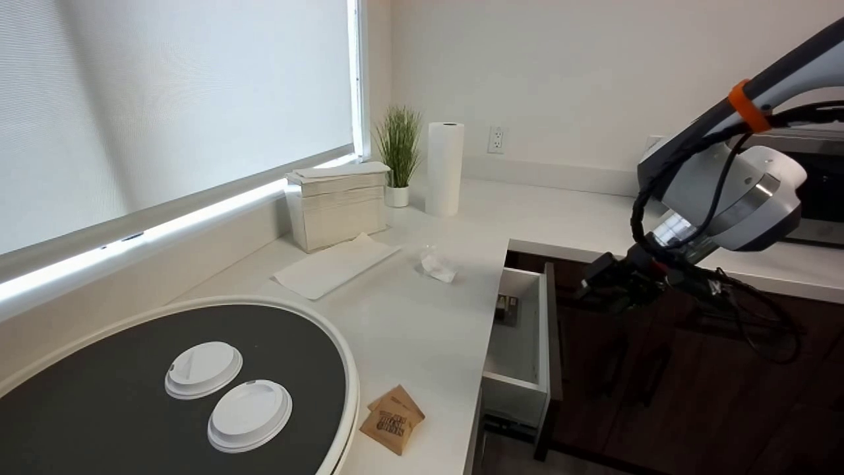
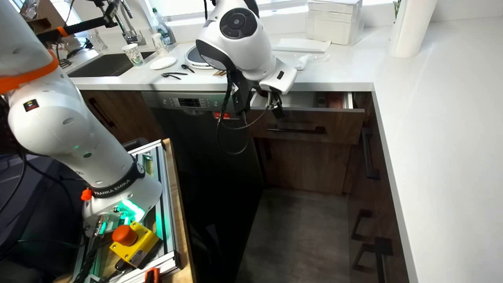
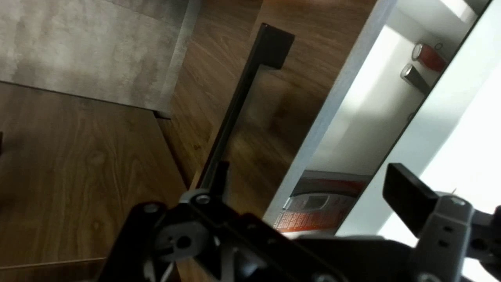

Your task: Open the drawer

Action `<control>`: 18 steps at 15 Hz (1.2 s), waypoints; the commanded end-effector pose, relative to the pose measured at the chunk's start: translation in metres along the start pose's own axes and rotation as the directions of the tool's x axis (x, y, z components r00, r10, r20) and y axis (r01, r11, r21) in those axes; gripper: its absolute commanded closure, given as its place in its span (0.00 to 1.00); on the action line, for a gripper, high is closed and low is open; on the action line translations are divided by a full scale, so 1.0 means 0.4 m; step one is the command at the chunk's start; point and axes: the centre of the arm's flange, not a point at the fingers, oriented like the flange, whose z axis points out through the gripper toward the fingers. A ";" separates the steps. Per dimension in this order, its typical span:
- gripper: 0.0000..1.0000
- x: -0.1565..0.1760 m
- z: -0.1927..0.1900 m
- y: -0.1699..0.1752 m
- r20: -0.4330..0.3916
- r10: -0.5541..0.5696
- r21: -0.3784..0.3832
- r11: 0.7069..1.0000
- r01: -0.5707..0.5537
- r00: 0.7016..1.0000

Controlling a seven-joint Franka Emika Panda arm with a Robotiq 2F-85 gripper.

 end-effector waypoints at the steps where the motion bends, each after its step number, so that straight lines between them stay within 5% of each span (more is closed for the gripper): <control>1: 0.00 0.019 -0.033 -0.050 0.024 -0.196 -0.038 0.980 0.197 0.980; 2: 0.25 0.029 -0.028 -0.061 0.037 -0.250 -0.039 0.967 0.251 0.968; 3: 0.26 0.035 -0.025 -0.073 0.053 -0.300 -0.045 0.952 0.302 0.953; 6: 0.49 0.049 -0.020 -0.115 0.079 -0.444 -0.072 0.890 0.450 0.892; 12: 0.96 0.081 0.028 -0.179 0.074 -0.696 -0.062 0.712 0.700 0.714; 17: 1.00 0.107 0.081 -0.171 0.046 -0.863 -0.016 0.502 0.865 0.502; 18: 0.99 0.092 0.018 -0.204 0.069 -0.812 -0.025 0.579 0.815 0.579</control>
